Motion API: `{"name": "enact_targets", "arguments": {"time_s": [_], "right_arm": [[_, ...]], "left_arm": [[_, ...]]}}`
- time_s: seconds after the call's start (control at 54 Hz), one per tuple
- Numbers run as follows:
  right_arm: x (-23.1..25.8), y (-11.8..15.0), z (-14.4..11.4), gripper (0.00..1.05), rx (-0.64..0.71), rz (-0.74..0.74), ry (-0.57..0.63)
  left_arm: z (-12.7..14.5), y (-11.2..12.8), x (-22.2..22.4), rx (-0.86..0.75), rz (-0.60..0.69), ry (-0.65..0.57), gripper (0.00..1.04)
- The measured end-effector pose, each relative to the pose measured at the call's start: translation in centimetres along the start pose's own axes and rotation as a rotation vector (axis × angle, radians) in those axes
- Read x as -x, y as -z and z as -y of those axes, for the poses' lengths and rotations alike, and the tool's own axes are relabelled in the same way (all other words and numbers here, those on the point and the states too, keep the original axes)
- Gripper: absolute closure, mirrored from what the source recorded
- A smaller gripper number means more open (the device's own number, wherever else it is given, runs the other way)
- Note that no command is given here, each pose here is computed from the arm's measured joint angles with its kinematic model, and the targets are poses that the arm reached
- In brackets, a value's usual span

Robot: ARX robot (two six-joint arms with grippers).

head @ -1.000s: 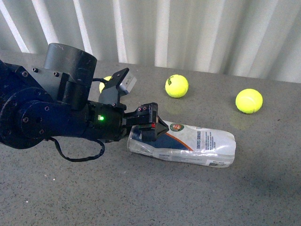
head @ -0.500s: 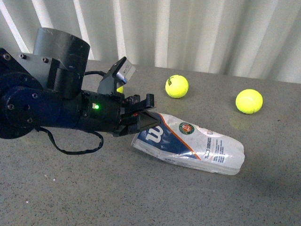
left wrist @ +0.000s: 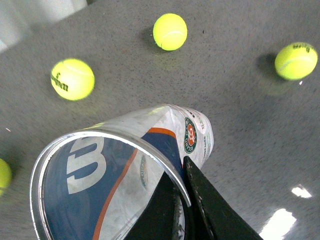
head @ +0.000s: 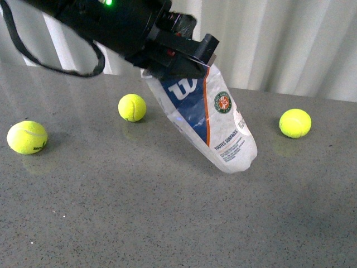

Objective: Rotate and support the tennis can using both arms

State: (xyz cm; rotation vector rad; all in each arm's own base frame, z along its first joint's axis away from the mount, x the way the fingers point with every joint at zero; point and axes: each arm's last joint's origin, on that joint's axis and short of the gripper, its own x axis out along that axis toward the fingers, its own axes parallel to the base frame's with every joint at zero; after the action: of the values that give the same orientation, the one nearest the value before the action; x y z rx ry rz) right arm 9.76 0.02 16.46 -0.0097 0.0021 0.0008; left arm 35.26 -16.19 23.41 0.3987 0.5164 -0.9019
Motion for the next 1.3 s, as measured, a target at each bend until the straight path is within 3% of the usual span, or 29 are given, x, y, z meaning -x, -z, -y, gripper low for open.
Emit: {"name": "enact_targets", "arguments": {"time_s": [0.13,0.352,0.981,1.296], "right_arm": [[0.0,0.0,0.0,0.07,0.0,0.0,0.0],[0.0,0.0,0.0,0.07,0.0,0.0,0.0],[0.0,0.0,0.0,0.07,0.0,0.0,0.0],[0.0,0.0,0.0,0.07,0.0,0.0,0.0]], "left_arm": [[1.2,-1.2,-0.1,-0.215,-0.096,0.033,1.01],[2.7,-0.7,-2.8,-0.491,-0.262,0.104,1.01],[2.0,-0.9,-4.9,-0.586,-0.286,0.074,1.01],[2.7,-0.9,-5.0,-0.592,-0.271,0.085,0.54]]}}
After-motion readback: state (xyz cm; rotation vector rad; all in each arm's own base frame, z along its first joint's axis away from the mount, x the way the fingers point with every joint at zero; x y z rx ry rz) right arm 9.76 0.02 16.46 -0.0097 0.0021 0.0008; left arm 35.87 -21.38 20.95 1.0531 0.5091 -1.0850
